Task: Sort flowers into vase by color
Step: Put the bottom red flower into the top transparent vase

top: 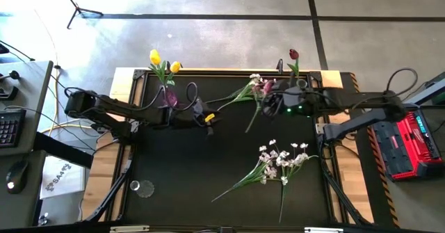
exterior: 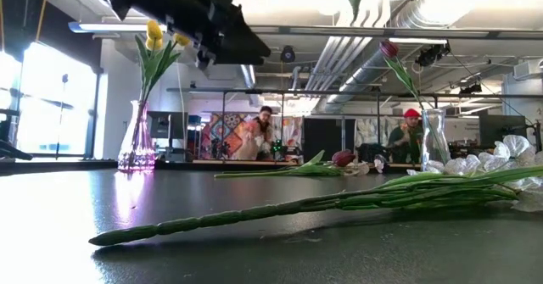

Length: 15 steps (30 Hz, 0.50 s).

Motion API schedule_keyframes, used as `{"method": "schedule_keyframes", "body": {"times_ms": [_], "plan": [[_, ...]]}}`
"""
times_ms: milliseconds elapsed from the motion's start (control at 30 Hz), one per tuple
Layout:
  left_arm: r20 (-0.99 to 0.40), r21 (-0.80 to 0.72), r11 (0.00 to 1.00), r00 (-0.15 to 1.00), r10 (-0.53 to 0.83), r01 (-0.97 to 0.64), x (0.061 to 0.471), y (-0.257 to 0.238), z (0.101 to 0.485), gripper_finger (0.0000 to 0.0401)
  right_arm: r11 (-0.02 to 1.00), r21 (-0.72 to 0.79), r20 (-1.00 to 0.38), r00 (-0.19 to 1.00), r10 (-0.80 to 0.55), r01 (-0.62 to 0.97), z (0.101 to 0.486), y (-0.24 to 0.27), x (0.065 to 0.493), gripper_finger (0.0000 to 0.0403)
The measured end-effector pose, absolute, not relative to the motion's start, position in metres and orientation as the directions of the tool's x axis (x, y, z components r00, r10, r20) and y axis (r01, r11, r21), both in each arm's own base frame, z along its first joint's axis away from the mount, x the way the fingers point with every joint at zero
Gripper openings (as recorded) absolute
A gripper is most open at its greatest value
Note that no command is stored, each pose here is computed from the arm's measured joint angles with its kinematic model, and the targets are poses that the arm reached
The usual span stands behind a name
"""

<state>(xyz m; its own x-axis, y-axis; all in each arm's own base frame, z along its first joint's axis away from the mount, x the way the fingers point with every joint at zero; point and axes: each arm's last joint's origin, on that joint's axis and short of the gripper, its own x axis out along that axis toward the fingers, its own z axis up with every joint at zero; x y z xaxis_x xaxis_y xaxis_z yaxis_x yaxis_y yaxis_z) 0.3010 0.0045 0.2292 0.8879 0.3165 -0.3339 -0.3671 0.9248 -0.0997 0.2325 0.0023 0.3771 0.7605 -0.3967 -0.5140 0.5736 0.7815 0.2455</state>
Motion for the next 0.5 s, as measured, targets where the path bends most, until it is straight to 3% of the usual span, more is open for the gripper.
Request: {"method": "schedule_keyframes", "body": {"times_ms": [500], "plan": [[-0.306, -0.259, 0.899, 0.913, 0.27, -0.353, 0.33, 0.008, 0.202, 0.0131, 0.714, 0.353, -0.548, 0.752, -0.366, 0.604, 0.397, -0.002, 0.146, 0.0]]}}
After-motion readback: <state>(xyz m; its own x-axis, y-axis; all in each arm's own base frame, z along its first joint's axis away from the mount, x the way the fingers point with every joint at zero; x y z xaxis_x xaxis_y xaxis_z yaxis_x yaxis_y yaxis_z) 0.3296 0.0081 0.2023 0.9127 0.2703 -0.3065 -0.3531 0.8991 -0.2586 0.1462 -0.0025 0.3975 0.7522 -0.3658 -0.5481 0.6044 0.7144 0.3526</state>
